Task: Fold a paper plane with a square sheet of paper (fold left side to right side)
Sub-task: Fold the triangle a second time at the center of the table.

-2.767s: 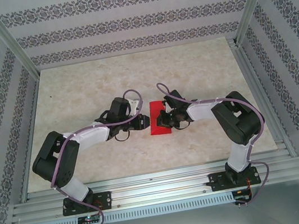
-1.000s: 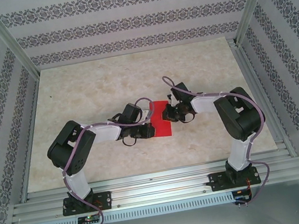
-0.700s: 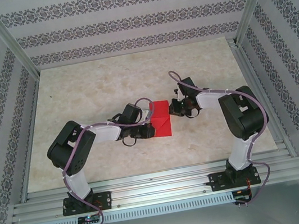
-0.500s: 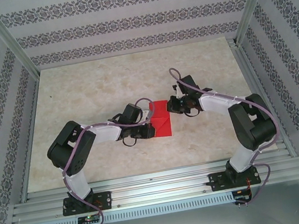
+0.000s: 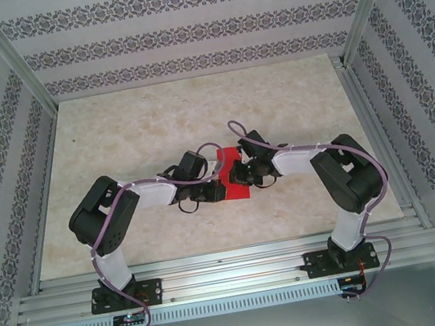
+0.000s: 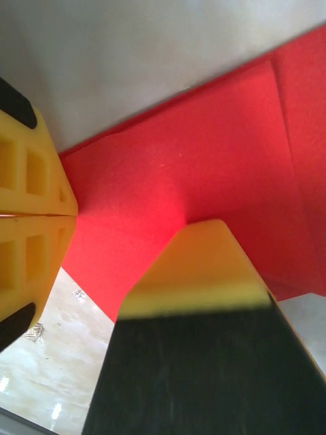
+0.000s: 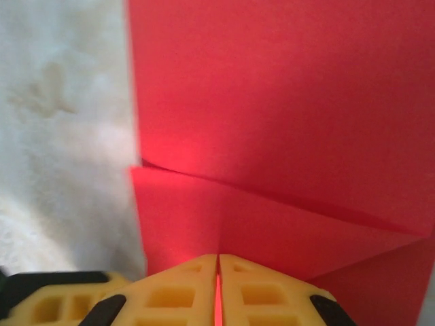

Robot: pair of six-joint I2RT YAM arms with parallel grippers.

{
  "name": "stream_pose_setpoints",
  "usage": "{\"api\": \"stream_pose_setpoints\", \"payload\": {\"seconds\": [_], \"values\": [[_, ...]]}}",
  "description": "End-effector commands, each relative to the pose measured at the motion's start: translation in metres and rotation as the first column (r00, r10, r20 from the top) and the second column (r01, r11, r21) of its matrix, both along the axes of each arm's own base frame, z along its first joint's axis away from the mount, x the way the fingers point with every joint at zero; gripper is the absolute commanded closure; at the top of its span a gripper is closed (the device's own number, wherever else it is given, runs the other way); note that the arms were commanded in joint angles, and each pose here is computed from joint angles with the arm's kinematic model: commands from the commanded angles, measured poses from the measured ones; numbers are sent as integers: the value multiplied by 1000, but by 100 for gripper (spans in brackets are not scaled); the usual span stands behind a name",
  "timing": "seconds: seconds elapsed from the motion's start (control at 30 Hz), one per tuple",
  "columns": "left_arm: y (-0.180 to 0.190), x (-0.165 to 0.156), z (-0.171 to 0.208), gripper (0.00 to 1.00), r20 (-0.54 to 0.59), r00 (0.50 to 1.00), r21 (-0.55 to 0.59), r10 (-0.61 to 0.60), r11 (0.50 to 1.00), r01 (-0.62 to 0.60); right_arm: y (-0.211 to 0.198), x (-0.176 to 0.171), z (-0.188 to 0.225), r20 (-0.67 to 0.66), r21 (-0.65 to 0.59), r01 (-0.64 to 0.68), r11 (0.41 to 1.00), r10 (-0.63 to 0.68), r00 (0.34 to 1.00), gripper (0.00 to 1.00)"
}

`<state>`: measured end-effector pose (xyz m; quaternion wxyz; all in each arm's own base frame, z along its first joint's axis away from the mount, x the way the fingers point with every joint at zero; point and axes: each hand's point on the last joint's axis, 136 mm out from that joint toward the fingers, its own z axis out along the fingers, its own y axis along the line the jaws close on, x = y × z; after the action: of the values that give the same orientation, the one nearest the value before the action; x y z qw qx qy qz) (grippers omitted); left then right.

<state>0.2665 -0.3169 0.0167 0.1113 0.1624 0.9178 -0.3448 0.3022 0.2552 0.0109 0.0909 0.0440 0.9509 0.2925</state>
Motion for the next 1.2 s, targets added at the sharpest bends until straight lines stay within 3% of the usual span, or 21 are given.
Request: {"api": "stream_pose_setpoints", "payload": {"seconds": [0.0,0.43,0.57,0.83,0.97,1.17], "values": [[39,-61,-46,90,-203,979,188,-19,980,58,-18,5,-17,-25,-114,35,993,-38,999,90],[73,-107,-47,91,-282,959,228,-10,971,78,-31,0,-32,-69,-164,32,986,-44,997,90],[60,-91,-20,91,-215,977,166,-12,985,49,-26,2,-28,-56,-146,23,989,-32,998,90],[12,-28,50,91,-29,999,-6,-16,1000,16,-19,4,-21,-40,-121,12,993,-17,999,90],[-6,-7,51,89,-17,1000,-49,-1,999,0,-17,3,-19,-39,-111,12,994,-16,999,90],[-16,7,24,89,-48,999,-22,11,1000,-13,-11,4,-15,-37,-77,10,997,-13,999,90]]}}
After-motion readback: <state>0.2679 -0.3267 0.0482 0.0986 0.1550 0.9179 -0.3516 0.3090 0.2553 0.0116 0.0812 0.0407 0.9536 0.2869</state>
